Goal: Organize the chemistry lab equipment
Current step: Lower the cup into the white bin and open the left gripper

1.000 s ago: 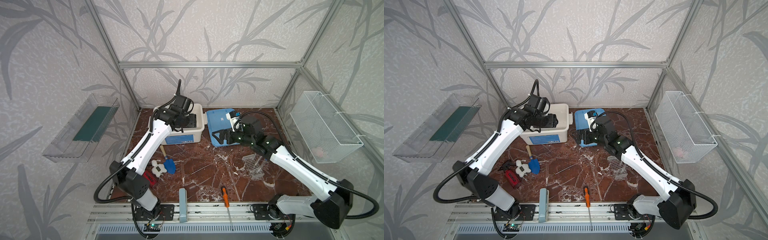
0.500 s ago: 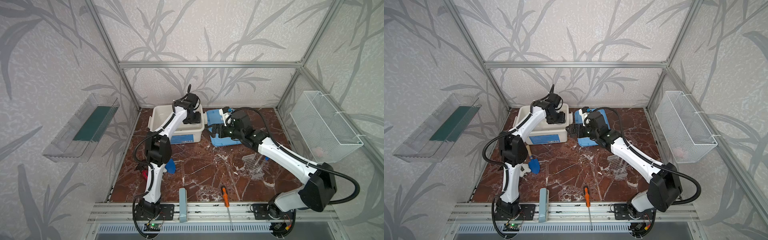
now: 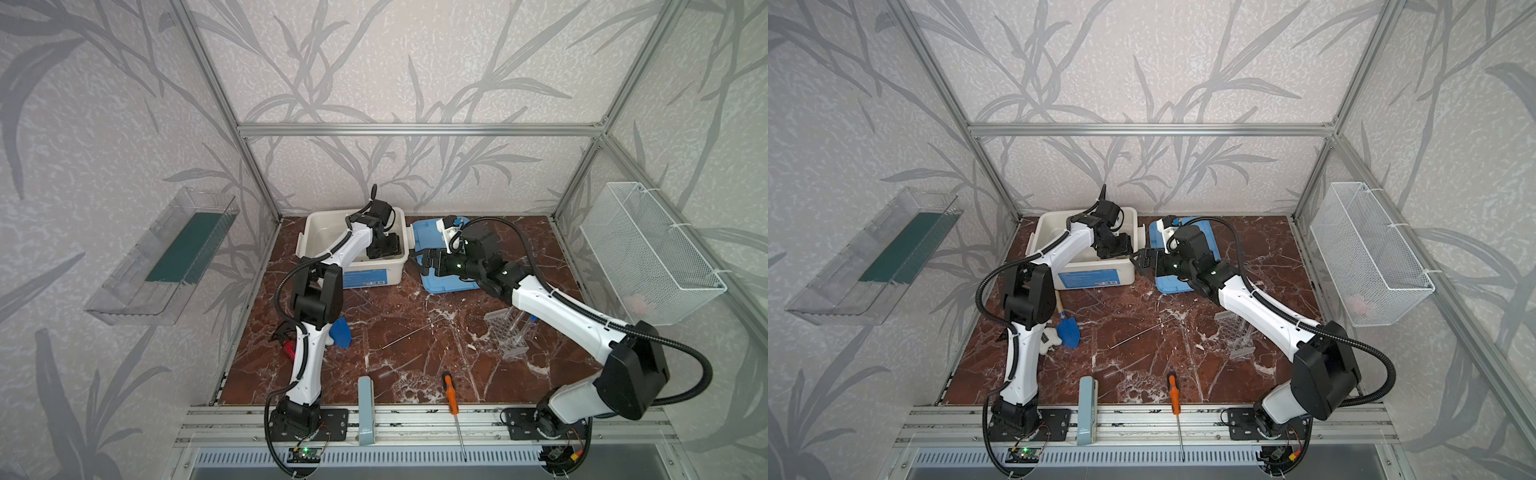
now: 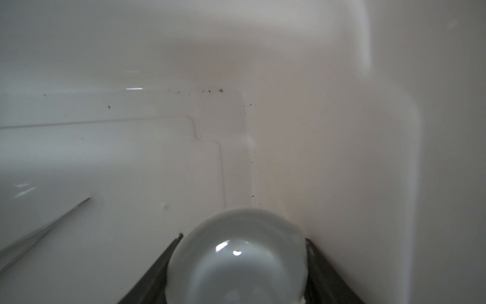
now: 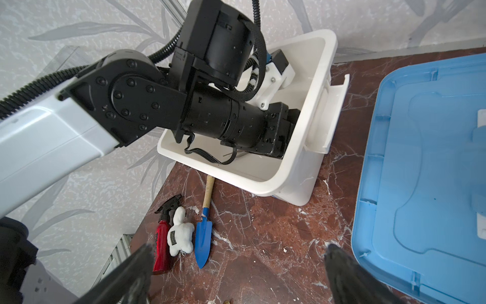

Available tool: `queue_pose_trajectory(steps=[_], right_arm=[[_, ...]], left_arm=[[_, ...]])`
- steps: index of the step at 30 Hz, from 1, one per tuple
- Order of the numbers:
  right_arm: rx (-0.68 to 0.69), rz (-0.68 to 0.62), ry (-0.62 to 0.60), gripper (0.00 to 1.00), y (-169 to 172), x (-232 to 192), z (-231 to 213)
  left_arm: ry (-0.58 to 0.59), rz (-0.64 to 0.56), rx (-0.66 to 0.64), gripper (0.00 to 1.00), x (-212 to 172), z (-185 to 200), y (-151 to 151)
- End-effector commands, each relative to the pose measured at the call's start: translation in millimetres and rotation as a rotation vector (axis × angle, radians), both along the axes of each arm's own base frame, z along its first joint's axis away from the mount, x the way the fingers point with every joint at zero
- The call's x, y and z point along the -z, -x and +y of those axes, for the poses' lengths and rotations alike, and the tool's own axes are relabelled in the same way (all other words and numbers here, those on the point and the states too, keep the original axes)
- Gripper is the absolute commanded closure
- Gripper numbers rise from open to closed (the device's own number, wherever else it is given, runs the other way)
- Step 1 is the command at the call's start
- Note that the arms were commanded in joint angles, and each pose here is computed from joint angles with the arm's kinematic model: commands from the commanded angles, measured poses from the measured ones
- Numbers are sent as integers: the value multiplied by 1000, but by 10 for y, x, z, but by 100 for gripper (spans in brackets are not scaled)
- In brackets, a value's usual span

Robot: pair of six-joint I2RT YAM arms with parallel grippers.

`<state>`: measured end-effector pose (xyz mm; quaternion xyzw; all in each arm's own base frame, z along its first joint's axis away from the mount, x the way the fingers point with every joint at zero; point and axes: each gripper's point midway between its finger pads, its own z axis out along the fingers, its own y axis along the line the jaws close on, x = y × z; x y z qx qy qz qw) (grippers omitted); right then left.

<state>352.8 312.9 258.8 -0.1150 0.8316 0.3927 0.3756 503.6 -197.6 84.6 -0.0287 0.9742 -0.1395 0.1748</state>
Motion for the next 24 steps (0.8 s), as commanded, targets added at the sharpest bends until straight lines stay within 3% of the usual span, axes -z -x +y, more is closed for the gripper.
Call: queue_pose_trajectory(steps=[1, 16, 24], right_arm=[[-5, 7, -18, 1, -30, 29, 18], [-11, 41, -7, 1, -52, 139, 42], [-10, 46, -2, 1, -53, 157, 40]], left_arm=[[37, -19, -5, 59, 41, -61, -96], [-20, 56, -24, 59, 627, 80, -6], [-30, 73, -29, 47, 721, 122, 30]])
